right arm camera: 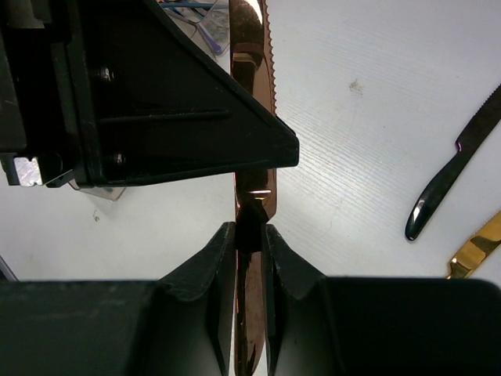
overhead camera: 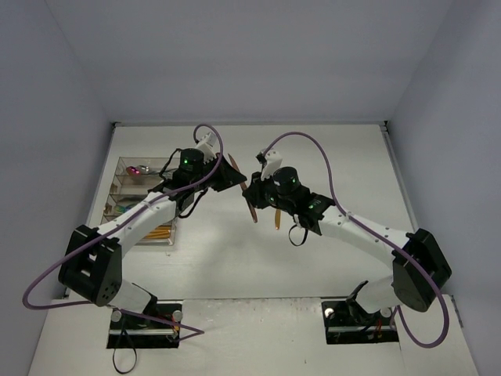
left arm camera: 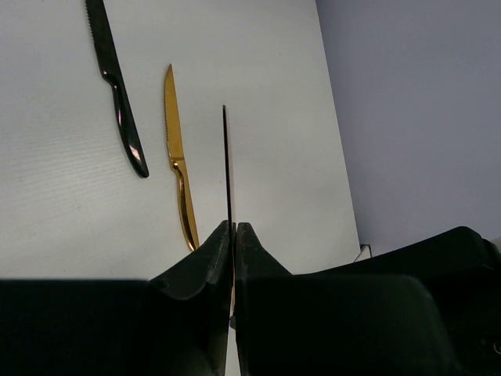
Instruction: Sort the eating utensils into containers
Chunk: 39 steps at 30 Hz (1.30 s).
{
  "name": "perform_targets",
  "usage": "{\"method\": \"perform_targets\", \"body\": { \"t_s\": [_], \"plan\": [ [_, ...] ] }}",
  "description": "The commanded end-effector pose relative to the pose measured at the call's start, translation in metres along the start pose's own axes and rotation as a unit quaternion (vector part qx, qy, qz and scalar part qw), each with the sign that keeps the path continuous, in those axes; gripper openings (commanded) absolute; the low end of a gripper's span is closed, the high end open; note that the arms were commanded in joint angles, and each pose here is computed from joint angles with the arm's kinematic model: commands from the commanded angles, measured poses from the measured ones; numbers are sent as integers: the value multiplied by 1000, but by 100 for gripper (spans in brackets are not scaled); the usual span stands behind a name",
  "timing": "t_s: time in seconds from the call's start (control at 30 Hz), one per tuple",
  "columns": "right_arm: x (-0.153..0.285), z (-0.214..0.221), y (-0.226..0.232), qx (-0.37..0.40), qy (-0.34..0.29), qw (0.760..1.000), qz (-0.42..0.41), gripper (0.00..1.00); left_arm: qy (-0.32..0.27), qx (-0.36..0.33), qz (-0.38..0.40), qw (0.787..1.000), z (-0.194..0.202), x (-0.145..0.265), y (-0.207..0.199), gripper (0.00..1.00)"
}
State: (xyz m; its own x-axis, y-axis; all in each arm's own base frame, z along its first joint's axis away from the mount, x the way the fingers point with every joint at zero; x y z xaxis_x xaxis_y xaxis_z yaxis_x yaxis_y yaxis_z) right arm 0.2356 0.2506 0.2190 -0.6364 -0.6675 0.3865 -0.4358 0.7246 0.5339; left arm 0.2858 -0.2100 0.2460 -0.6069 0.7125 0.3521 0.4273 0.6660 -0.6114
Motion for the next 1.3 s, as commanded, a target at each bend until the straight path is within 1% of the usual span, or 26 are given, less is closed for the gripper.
{"method": "perform_targets", "body": {
  "t_s": [0.0, 0.03, 0.13, 0.17, 0.27, 0.33, 0.47, 0.5, 0.57, 0.63, 0.67, 0.73, 0.77, 0.93, 0.97, 1.03, 1.1, 1.13, 1.27],
  "plan": [
    [-2, -16, 16, -7, -52, 998, -43, 7, -53, -11, 34, 998, -15, 5, -16, 0],
    [-2, -16, 15, -7, -53, 998, -41, 13, -54, -10, 31, 998, -15, 5, -15, 0],
    [0, -16, 13, -4, -57, 998, -35, 35, -63, -6, 18, 998, -14, 7, -12, 0],
    [1, -16, 12, -2, -59, 998, -33, 40, -67, -5, 12, 998, -14, 9, -11, 0],
    [7, -18, 7, 0, -67, 997, -24, 53, -82, 7, -6, 997, -19, 15, -1, 0],
    [12, -19, 3, 2, -74, 997, -13, 58, -98, 23, -24, 995, -26, 22, 11, 0],
    [25, -20, -7, 6, -86, 996, 12, 61, -145, 62, -81, 984, -43, 50, 51, 0],
    [28, -21, -11, 4, -89, 996, 20, 61, -160, 65, -92, 981, -47, 59, 55, 0],
    [34, -20, -19, 1, -92, 995, 30, 61, -184, 85, -141, 969, -55, 76, 78, 0],
    [39, -19, -25, -3, -94, 995, 37, 61, -209, 97, -178, 957, -62, 93, 90, 0],
    [40, -17, -29, -5, -93, 995, 40, 61, -223, 110, -202, 947, -67, 103, 100, 0],
    [45, -14, -37, -11, -91, 995, 45, 61, -255, 142, -258, 921, -75, 125, 122, 0],
    [46, -12, -41, -13, -90, 995, 49, 61, -267, 149, -276, 911, -78, 131, 127, 0],
    [52, -8, -51, -19, -91, 994, 59, 61, -290, 205, -334, 873, -86, 145, 163, 0],
    [53, -8, -52, -20, -91, 994, 60, 61, -293, 214, -338, 868, -86, 146, 169, 0],
    [55, -9, -54, -21, -95, 993, 60, 61, -310, 237, -351, 851, -86, 149, 185, 0],
    [58, -8, -56, -20, -95, 993, 63, 61, -316, 247, -357, 844, -87, 148, 193, 0],
    [59, -7, -57, -21, -95, 993, 63, 61, -310, 252, -363, 842, -87, 144, 201, 0],
    [61, -4, -61, -21, -91, 993, 68, 61, -301, 270, -361, 840, -92, 132, 216, 0]
  ]
}}
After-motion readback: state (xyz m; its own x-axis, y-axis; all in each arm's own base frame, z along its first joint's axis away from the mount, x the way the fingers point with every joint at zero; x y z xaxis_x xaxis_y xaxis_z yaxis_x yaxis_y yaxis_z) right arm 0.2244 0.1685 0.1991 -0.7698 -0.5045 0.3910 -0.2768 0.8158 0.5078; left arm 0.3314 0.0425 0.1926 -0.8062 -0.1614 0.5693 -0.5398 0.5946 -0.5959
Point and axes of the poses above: each gripper's point midway between its finger pads, its own x axis back along the fingers, its own y axis along the line the jaws close on, z = x × y, the point moved 10 cm from there along x, back along the fingers, and after that the axes turned 15 degrees about -x, right-handed, at the moved point
